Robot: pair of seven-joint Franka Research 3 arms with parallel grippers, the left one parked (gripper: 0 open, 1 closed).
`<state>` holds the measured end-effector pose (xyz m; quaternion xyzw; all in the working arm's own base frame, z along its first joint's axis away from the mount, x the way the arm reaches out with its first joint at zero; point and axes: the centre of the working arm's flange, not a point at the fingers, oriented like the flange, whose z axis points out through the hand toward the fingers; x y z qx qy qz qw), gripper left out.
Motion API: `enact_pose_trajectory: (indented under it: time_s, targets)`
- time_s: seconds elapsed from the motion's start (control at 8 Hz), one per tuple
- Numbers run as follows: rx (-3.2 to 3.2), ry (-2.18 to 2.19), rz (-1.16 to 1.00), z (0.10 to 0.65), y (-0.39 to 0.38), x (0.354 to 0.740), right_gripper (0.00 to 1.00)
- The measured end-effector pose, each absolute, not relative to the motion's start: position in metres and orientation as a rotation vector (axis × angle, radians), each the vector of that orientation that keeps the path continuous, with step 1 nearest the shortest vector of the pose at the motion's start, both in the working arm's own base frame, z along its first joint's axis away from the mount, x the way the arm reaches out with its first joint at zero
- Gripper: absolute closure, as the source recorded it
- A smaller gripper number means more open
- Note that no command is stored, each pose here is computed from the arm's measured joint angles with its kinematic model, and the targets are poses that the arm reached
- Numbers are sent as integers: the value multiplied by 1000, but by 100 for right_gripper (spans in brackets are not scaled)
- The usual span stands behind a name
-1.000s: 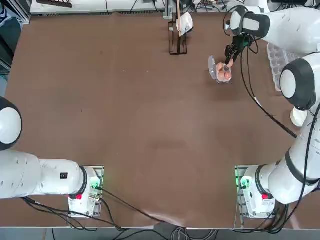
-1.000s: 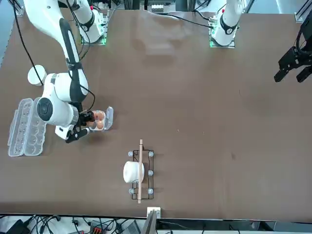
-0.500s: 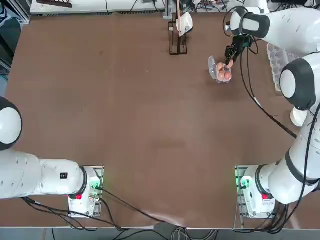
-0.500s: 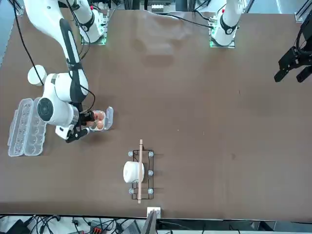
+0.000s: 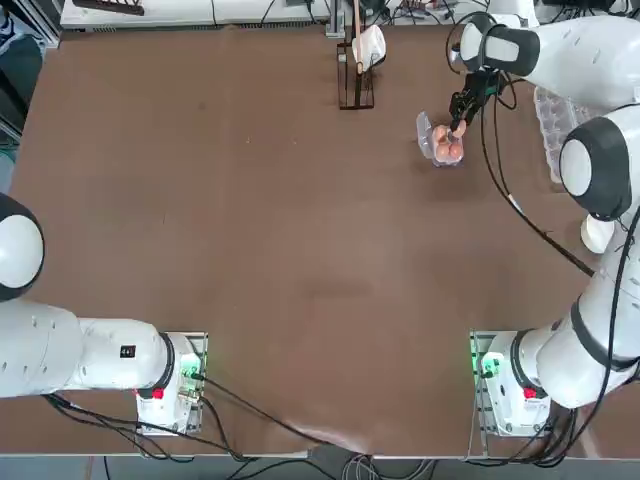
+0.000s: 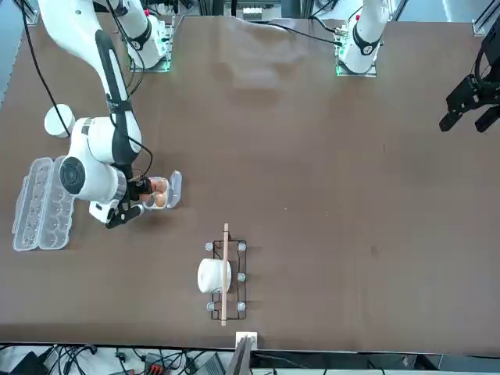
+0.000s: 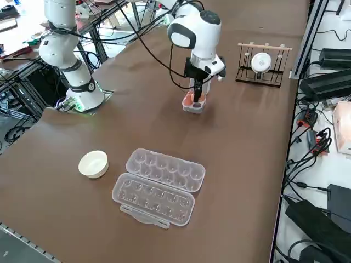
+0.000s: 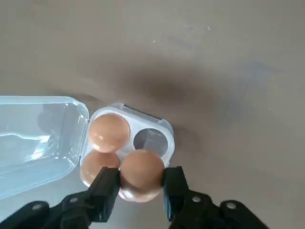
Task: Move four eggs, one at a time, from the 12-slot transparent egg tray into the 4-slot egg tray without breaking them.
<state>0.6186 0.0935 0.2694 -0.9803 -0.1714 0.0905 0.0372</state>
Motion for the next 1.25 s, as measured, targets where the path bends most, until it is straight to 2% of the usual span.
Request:
enact_pose_trajectory:
  time_s: [0.25, 0.5, 0.62, 1.25]
  targets:
    - [-3008, -526, 280, 269, 94, 618, 45]
    - [-3008, -527, 282, 269, 94, 618, 9]
    - [-3008, -527, 282, 269, 94, 618, 0]
    - [-3027, -524, 223, 281, 68, 630, 0]
